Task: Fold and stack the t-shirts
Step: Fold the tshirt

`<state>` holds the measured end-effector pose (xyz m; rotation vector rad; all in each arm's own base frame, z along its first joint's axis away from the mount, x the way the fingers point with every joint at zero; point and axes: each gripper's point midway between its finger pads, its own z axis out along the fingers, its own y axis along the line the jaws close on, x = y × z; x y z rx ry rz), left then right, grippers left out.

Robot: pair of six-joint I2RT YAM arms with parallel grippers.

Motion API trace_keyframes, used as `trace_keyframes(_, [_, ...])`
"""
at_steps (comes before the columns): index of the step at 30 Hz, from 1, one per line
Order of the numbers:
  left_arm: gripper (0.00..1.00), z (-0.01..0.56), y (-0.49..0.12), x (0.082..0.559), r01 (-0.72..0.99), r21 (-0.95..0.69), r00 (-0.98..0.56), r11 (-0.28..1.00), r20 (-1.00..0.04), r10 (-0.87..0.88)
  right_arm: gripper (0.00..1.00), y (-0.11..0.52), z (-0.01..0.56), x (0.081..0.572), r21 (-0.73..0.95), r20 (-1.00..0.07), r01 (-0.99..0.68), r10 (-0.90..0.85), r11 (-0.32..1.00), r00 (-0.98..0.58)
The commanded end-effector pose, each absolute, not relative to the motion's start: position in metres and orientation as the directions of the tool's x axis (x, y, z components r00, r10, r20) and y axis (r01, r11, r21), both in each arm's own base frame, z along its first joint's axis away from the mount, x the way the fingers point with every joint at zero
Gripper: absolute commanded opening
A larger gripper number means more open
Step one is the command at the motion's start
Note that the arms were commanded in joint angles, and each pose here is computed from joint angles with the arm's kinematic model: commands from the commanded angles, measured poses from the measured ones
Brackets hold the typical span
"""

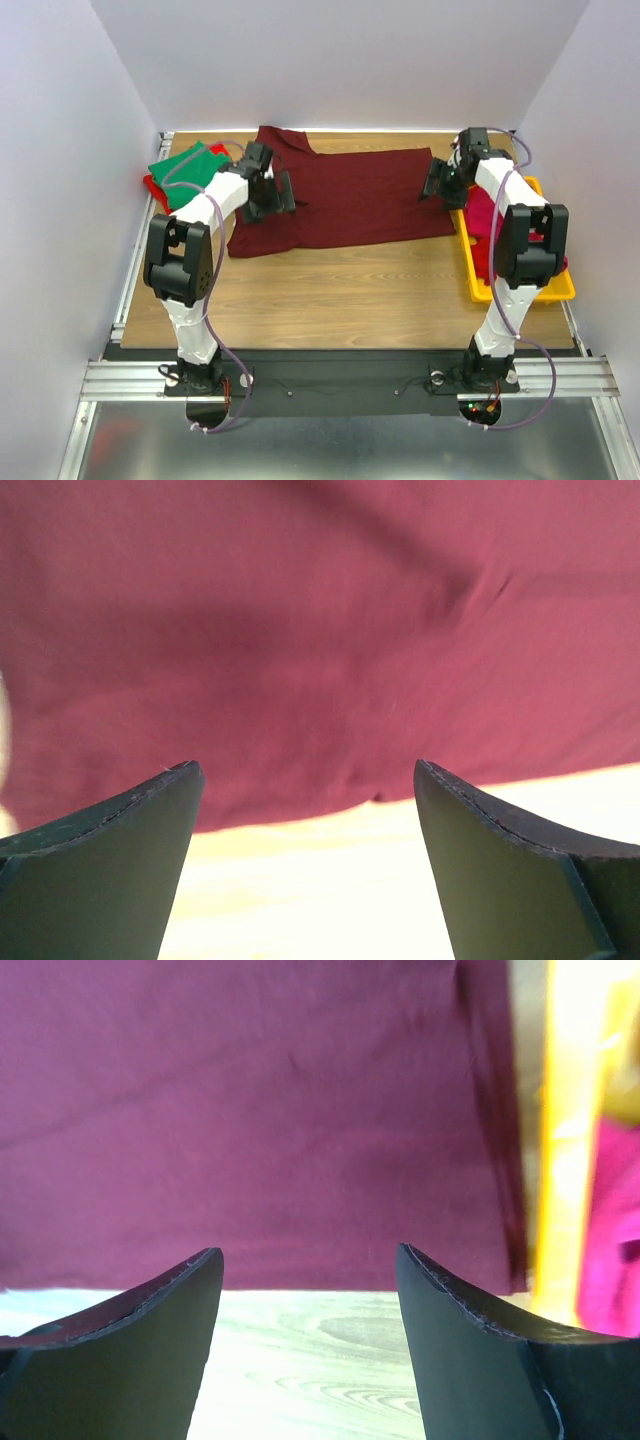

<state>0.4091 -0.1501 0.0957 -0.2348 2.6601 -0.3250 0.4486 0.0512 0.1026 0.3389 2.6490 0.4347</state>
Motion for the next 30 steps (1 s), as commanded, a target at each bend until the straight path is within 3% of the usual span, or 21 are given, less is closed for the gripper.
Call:
trace_keyframes(1, [0.99,0.101,-0.161,0.386,-0.1,-0.368,-0.885,0.925,-0.393,-0.251,0.75,0.065,0.106,0.446,0.401,-0.403,0.105,0.278,0.91,-0.872])
trace_keyframes(15, [0.99,0.027,-0.142,0.344,-0.153,-0.32,-0.92,0.935,-0.299,-0.253,0.74,0.053,0.057,0.428,0.283,-0.351,0.161,0.259,0.945,-0.9])
trace_keyframes(30, [0.99,0.024,-0.092,0.325,-0.175,-0.205,-0.921,0.963,-0.311,-0.233,0.75,0.02,0.033,0.409,0.1,-0.325,0.238,0.258,0.966,-0.91])
